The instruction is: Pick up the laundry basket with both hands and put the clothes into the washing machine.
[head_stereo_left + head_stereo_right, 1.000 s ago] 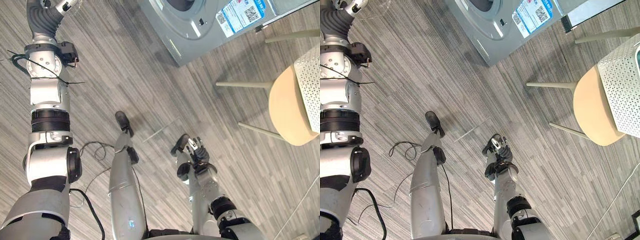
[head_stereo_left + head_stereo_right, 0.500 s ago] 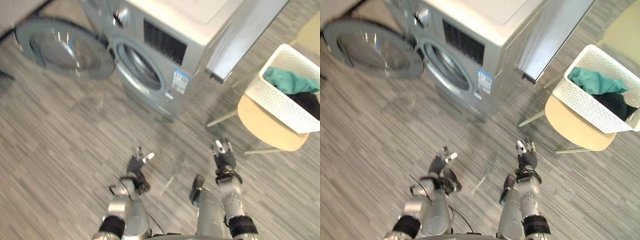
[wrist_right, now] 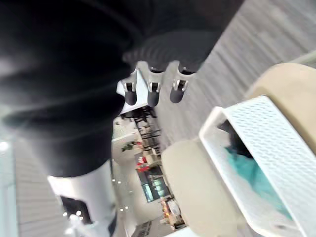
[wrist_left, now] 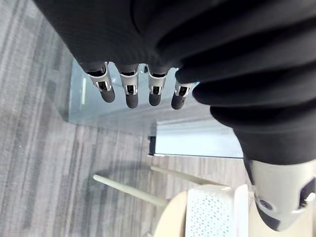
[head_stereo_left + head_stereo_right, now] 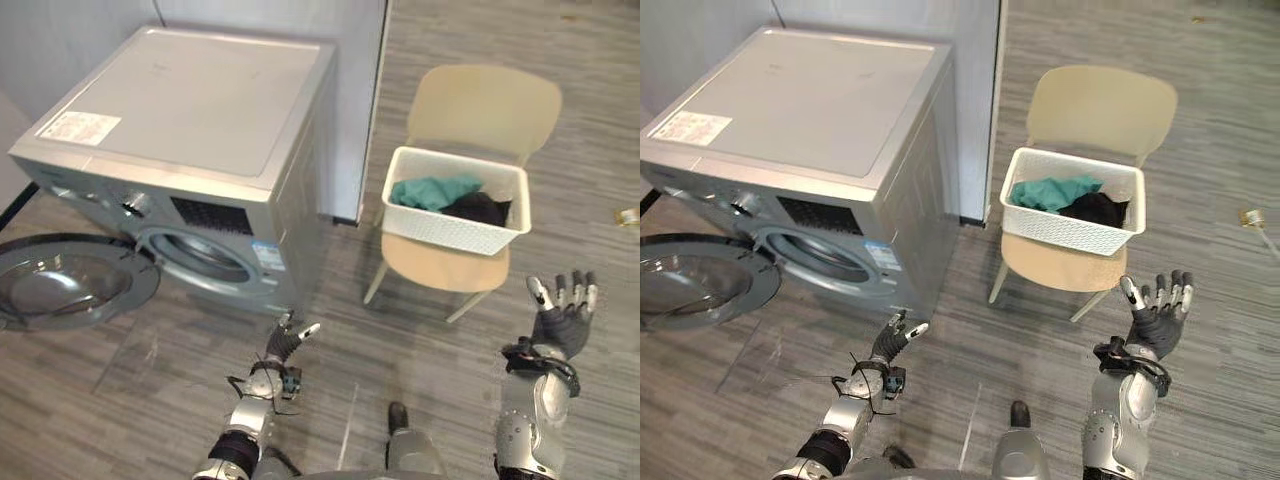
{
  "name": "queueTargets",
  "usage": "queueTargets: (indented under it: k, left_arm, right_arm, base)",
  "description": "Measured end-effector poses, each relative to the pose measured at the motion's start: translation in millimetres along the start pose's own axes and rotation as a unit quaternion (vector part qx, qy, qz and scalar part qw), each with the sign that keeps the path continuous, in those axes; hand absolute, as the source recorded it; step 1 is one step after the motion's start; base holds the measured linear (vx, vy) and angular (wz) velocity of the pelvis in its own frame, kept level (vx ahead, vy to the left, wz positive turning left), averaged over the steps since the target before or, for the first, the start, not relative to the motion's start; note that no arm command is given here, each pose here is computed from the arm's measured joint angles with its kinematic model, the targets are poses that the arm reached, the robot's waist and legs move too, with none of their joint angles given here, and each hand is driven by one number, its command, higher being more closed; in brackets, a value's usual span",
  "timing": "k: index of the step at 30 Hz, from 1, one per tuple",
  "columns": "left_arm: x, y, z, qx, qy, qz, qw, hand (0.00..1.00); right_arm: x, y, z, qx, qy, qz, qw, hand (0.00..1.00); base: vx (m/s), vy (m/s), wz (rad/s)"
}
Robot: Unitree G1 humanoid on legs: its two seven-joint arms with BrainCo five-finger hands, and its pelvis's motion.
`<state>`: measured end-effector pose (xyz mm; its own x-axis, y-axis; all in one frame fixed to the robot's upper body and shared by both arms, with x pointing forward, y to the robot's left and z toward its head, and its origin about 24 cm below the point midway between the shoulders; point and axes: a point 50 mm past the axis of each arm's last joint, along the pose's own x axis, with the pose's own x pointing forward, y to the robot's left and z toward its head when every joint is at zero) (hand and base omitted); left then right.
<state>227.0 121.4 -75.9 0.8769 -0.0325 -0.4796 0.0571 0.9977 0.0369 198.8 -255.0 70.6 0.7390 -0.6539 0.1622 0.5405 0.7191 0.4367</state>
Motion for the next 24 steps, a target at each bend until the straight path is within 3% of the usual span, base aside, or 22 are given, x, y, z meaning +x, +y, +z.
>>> queueTargets:
  k: [3, 5, 13, 19, 24]
  left_arm:
    - [-12, -3, -14, -0.025, 0.019, -0.002, 1.0, 0.0]
    - [-20, -12, -23, -0.041, 0.031, -0.019, 0.999, 0.0]
    - [-24, -23, -28, -0.042, 0.037, -0.048, 0.997, 0.0]
    - [-28, -12, -49, -0.015, 0.083, -0.04, 0.996, 0.0]
    - [-30, 0, -59, 0.015, 0.105, -0.035, 0.994, 0.0]
  right_arm:
    - [5, 0, 11, -0.087, -0.033, -0.008, 0.996, 0.0]
    - [18, -11, 28, -0.198, -0.072, -0.022, 0.977, 0.0]
    - [88, -42, 61, -0.39, -0.091, -0.085, 0.913, 0.0]
    - [95, -83, 58, -0.44, -0.03, -0.138, 0.887, 0.0]
    - [103, -98, 43, -0.462, 0.031, -0.141, 0.875, 0.0]
  base:
    - [0.1, -0.197, -0.12]
    - [0.18, -0.077, 0.07]
    - [0.2, 0.102, 0.03]
    - [0.2, 0.099, 0.21]
    - [0.2, 0.026, -0.02]
